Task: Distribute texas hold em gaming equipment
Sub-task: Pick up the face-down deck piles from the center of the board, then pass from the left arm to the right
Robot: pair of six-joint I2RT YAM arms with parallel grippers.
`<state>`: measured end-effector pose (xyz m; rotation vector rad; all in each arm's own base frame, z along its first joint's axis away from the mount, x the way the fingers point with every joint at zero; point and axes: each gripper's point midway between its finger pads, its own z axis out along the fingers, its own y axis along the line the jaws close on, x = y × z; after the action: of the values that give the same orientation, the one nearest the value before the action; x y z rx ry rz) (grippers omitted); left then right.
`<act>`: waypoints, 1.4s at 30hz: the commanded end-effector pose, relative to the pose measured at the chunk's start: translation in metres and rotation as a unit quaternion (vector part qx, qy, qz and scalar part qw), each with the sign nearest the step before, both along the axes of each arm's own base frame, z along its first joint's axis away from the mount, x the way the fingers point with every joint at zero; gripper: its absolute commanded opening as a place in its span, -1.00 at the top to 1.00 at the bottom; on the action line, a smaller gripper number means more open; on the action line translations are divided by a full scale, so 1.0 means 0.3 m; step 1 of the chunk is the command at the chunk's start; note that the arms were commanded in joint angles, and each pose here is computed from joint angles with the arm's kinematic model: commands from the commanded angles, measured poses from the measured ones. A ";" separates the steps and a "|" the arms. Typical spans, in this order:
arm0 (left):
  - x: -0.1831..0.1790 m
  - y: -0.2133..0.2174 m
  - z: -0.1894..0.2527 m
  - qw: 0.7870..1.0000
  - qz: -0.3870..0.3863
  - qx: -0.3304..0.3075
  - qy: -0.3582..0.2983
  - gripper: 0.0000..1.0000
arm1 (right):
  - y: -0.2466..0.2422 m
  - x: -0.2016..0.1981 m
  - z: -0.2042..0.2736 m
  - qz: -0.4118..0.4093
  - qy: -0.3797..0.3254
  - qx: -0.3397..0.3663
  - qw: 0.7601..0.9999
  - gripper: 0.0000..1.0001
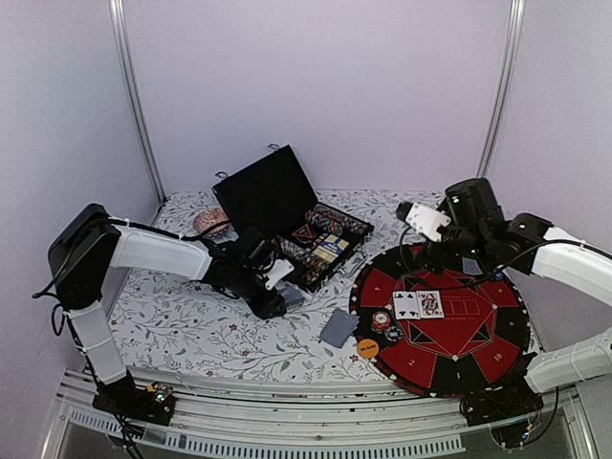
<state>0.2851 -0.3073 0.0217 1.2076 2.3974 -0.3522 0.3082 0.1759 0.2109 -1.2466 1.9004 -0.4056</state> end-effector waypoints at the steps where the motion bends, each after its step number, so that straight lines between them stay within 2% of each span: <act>1: -0.059 0.012 0.034 0.999 -0.026 0.017 -0.020 0.01 | 0.064 0.012 0.386 -0.002 -0.147 0.256 0.956 -0.98; 4: -0.072 -0.002 0.096 0.998 -0.039 0.006 -0.043 0.02 | 0.125 -0.044 0.483 0.054 -0.118 0.397 0.908 -0.98; 7: -0.085 -0.015 0.160 0.997 -0.053 -0.007 -0.064 0.02 | 0.232 -0.059 0.464 0.093 -0.032 0.471 0.877 -0.98; 13: -0.101 -0.019 0.269 0.993 -0.070 -0.026 -0.091 0.05 | 0.452 -0.021 0.297 0.104 0.187 0.505 0.836 -0.98; 17: -0.114 -0.019 0.307 0.991 -0.080 -0.028 -0.101 0.06 | 0.577 -0.005 0.192 0.109 0.306 0.526 0.786 -0.98; 20: -0.115 -0.019 0.347 0.990 -0.081 -0.031 -0.114 0.06 | 0.630 0.026 0.128 0.099 0.355 0.538 0.759 -0.98; 24: -0.112 -0.021 0.385 0.988 -0.082 -0.038 -0.129 0.06 | 0.719 0.033 0.024 0.093 0.452 0.549 0.697 -0.98; 25: -0.110 -0.024 0.393 0.987 -0.082 -0.039 -0.132 0.06 | 0.742 0.033 -0.005 0.092 0.471 0.544 0.688 -0.98; 32: -0.104 -0.030 0.407 0.986 -0.083 -0.042 -0.138 0.06 | 0.880 -0.035 -0.122 0.130 0.538 0.510 0.659 -0.99; 39: -0.095 -0.038 0.423 0.985 -0.082 -0.048 -0.146 0.06 | 0.922 -0.038 -0.195 0.119 0.561 0.511 0.640 -0.79; 42: -0.091 -0.038 0.426 0.984 -0.080 -0.048 -0.149 0.06 | 0.941 -0.063 -0.206 0.132 0.581 0.510 0.621 -0.64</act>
<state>0.2537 -0.3094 0.1266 1.3304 2.0785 -0.2943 0.2921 0.4476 0.1470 -0.8411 2.1929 1.7589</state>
